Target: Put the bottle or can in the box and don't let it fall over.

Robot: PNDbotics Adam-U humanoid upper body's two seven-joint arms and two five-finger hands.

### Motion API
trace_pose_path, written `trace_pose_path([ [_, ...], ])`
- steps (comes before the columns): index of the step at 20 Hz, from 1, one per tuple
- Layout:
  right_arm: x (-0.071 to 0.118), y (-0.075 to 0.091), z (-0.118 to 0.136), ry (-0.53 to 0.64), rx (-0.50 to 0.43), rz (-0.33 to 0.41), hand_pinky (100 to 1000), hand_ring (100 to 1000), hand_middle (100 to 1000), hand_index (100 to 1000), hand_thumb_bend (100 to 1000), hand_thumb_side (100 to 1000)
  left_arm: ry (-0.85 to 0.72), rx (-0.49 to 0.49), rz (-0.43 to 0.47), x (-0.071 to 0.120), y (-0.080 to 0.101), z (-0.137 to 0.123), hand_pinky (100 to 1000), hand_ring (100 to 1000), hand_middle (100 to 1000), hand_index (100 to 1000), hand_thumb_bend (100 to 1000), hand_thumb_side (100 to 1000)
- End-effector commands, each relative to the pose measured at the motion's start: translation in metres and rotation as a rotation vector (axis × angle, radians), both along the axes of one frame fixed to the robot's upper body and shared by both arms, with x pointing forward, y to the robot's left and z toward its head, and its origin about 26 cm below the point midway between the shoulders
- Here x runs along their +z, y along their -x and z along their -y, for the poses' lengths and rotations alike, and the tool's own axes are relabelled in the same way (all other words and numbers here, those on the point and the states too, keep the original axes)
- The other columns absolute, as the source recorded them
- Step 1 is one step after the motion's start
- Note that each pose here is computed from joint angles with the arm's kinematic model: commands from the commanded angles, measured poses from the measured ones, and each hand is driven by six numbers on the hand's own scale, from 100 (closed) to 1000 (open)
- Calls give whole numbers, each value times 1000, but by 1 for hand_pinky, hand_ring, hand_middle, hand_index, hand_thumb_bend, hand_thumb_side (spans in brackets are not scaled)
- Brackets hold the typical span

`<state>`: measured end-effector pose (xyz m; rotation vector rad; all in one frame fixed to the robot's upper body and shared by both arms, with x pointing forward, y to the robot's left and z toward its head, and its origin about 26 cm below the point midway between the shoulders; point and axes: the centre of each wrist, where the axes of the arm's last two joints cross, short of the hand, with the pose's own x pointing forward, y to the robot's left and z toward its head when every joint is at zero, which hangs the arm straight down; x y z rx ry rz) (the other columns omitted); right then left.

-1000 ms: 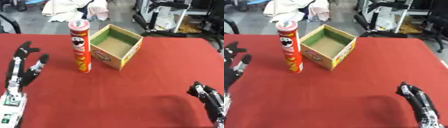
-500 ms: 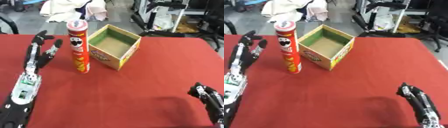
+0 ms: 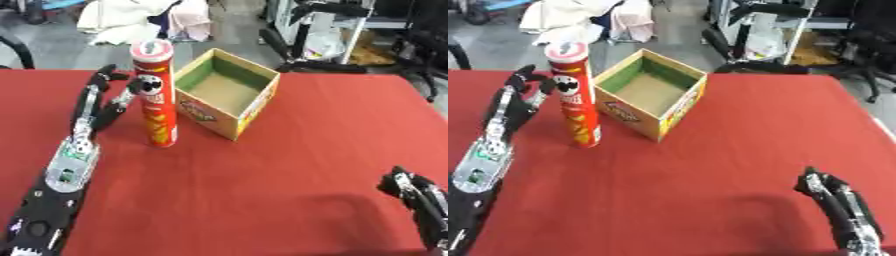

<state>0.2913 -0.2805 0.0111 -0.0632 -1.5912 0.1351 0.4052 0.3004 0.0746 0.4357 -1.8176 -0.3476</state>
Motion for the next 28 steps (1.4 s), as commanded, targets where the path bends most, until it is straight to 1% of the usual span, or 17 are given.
trace_pose_path([
  [1, 8, -3, 3, 18, 11, 23, 804, 631, 531, 561, 100, 583, -22, -2, 32, 13, -7, -7, 1000, 1000, 932, 737, 717, 747],
  [13, 9, -4, 0, 13, 27, 26, 804, 631, 531, 562, 100, 584, -64, 18, 12, 14, -22, -9, 1000, 1000, 934, 742, 716, 759],
  [16, 9, -5, -1, 11, 31, 27, 805, 631, 531, 562, 100, 585, -76, -3, 4, 12, -25, -10, 1000, 1000, 942, 753, 680, 777],
  [20, 9, -5, -2, 9, 36, 28, 805, 631, 531, 562, 100, 586, -73, -40, -2, 10, -28, -10, 1000, 1000, 952, 764, 654, 791],
  [28, 10, -6, -3, 8, 40, 29, 805, 631, 531, 562, 100, 586, -63, -89, -24, 5, -32, -10, 1000, 1000, 956, 775, 648, 807],
])
